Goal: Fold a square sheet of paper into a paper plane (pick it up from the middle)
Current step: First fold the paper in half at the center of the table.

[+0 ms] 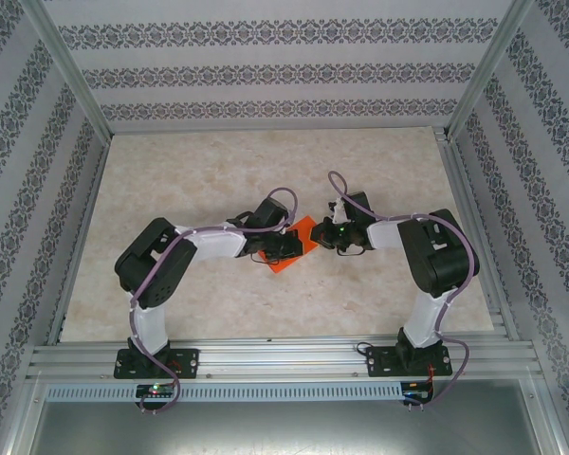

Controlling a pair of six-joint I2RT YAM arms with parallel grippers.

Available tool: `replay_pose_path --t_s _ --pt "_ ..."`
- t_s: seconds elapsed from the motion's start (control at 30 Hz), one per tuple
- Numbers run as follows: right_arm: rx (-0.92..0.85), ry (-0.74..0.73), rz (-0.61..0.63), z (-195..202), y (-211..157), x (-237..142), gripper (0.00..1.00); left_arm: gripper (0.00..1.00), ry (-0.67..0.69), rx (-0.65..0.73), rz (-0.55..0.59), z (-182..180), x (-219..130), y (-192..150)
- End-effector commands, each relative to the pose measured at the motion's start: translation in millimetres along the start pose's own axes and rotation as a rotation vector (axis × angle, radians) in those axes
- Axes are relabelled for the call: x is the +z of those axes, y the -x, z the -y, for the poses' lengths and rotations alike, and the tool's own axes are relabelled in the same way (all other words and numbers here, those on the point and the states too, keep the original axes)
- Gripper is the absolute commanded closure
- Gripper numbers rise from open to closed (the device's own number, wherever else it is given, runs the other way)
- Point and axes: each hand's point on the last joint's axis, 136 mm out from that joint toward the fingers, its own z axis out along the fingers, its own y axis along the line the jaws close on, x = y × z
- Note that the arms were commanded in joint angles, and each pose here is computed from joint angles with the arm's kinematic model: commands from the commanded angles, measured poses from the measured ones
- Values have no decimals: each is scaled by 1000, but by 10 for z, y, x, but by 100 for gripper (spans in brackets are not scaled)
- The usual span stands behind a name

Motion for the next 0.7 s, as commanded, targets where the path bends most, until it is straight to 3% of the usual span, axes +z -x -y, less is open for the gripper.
replay_pose_path --t_s 0.0,0.33,0.67 --pt "20 -63 -29 233 -118 72 100 100 -40 2 -15 93 110 41" --pt "32 -93 -42 343 -171 89 100 100 44 -11 -20 -150 226 10" --pt "72 -176 -62 591 -224 54 100 100 54 -69 -60 -611 197 -401"
